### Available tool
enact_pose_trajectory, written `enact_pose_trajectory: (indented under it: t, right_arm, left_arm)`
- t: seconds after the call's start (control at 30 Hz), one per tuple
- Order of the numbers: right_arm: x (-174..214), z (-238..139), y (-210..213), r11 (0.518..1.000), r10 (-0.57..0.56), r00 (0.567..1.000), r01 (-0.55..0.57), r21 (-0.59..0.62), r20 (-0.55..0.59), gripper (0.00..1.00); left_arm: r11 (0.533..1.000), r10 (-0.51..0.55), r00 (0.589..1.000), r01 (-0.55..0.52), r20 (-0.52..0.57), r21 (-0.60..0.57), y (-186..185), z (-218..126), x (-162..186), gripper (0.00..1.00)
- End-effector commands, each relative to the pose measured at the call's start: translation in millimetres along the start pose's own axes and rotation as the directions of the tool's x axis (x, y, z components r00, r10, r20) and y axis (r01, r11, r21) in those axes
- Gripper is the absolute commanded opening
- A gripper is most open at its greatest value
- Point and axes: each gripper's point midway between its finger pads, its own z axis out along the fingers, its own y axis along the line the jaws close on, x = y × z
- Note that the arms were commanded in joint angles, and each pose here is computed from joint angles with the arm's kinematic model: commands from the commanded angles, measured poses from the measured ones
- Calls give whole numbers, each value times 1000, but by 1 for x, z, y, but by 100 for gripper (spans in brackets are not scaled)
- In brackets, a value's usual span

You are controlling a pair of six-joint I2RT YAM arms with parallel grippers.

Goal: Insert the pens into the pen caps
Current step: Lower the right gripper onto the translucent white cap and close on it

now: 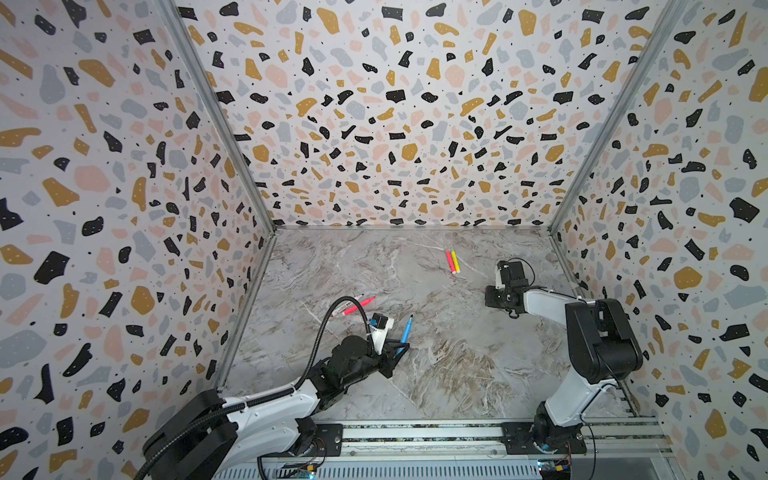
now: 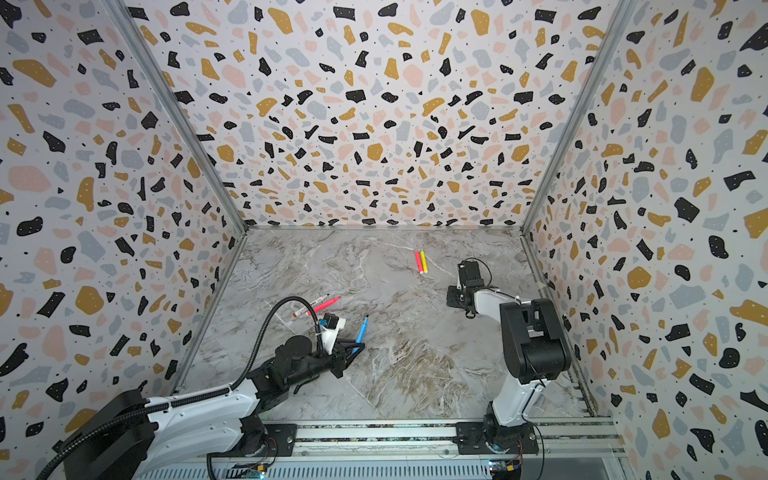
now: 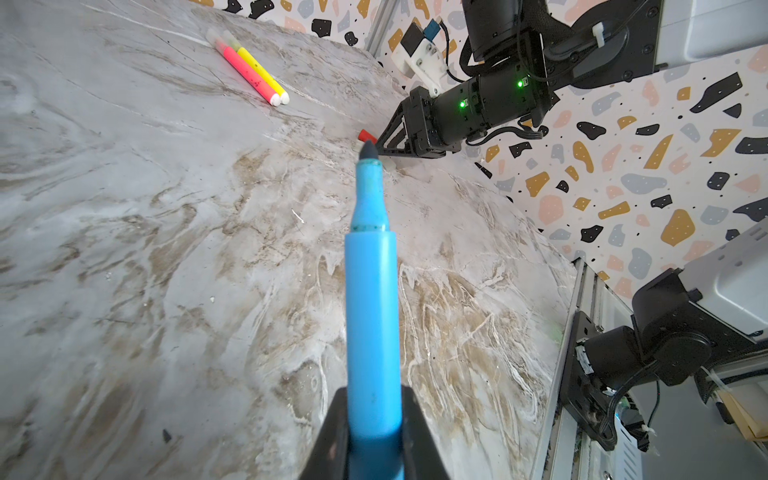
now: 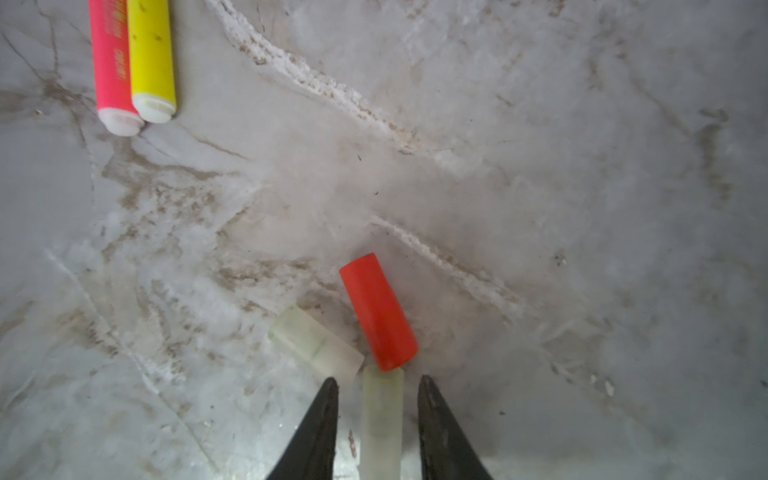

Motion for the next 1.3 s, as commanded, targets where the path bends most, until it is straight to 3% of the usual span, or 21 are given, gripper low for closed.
enact_pose_trajectory:
  t: [0.0,0.43,0.8,1.07,1.27]
  right_arm:
    - [-6,-1,-1,1000,-13,1000,13,5,5,32]
    - [22,1,3,1000,-21,999,20,-23,-50,15]
    - [60,-17,55,986,-131,988,122,-111,-86,14]
    - [44,-41,72,981,-157,987,153,-123,-23,24]
    - [33,-39,81,974,-181,983,175,-143,-28,32]
  left_arm:
    - [1000,29,999,-29,32,0,0,-3,-6,0]
    - [999,33,999,-33,42,-7,0,-6,-7,0]
    - [999,38,998,-38,48,-11,1,-8,-9,0]
    - [999,44,998,-44,48,-15,1,-9,-8,0]
    - [999,36,997,-35,65,-19,2,-13,-10,0]
